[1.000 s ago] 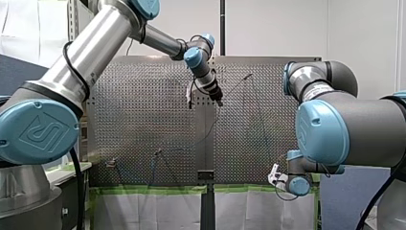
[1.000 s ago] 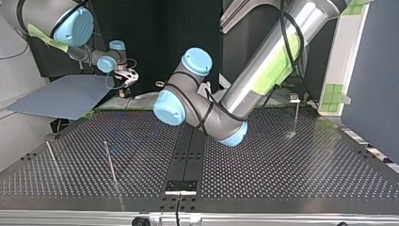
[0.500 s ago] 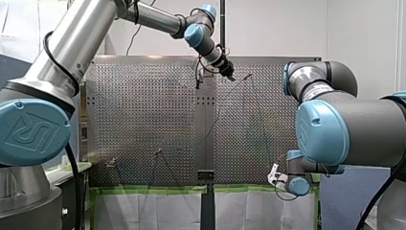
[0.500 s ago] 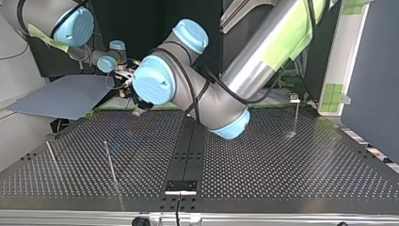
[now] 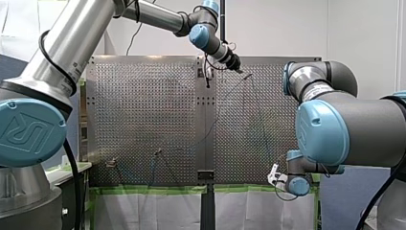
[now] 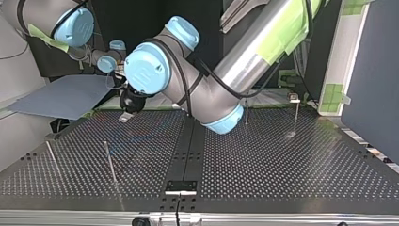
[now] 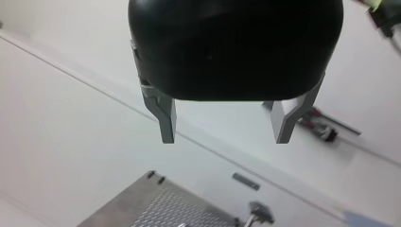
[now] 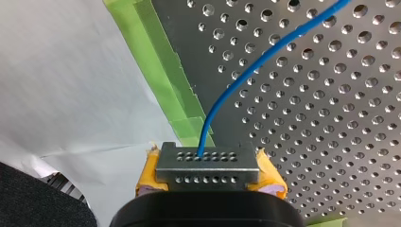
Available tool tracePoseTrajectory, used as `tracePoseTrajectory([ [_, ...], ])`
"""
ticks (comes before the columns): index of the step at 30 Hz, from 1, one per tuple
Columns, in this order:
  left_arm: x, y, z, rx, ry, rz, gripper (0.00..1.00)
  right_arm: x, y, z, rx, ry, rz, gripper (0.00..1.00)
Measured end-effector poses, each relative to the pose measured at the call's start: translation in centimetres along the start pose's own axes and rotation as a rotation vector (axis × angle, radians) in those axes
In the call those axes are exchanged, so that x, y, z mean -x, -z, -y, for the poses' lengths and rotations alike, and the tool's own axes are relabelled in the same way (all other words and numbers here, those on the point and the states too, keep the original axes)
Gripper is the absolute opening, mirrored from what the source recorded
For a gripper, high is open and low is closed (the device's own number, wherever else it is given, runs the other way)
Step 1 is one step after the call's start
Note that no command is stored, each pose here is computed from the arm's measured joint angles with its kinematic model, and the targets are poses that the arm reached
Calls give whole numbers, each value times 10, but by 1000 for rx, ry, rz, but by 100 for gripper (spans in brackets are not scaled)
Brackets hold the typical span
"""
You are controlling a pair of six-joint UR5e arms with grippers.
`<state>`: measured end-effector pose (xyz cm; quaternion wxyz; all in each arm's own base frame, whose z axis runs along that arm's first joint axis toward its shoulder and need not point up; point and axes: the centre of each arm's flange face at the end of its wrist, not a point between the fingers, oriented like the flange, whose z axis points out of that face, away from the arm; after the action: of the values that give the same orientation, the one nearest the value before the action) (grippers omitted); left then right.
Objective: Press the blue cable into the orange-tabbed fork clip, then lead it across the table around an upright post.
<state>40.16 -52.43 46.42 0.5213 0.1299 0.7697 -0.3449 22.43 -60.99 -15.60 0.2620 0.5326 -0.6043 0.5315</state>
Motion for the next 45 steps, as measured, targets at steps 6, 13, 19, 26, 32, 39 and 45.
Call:
tracePoseTrajectory([
  [6,9,-7,-5,-5,0,64,100,0,0,0,-1,0,1,0],
  [13,17,-14,-5,-26,-3,125,100,1,0,1,-5,-1,3,0],
  [19,24,-19,-4,-36,-8,186,100,1,0,2,-6,-1,3,0],
  [26,32,-23,-6,-11,-26,257,100,0,-1,3,-12,-2,3,0],
  [32,32,-22,-8,10,-38,260,100,0,-1,3,-13,-1,4,0],
  [39,25,-21,-18,91,-64,231,100,0,-1,3,-13,-1,4,0],
  [45,3,-32,-28,152,-90,183,100,1,-1,3,-13,-2,4,0],
])
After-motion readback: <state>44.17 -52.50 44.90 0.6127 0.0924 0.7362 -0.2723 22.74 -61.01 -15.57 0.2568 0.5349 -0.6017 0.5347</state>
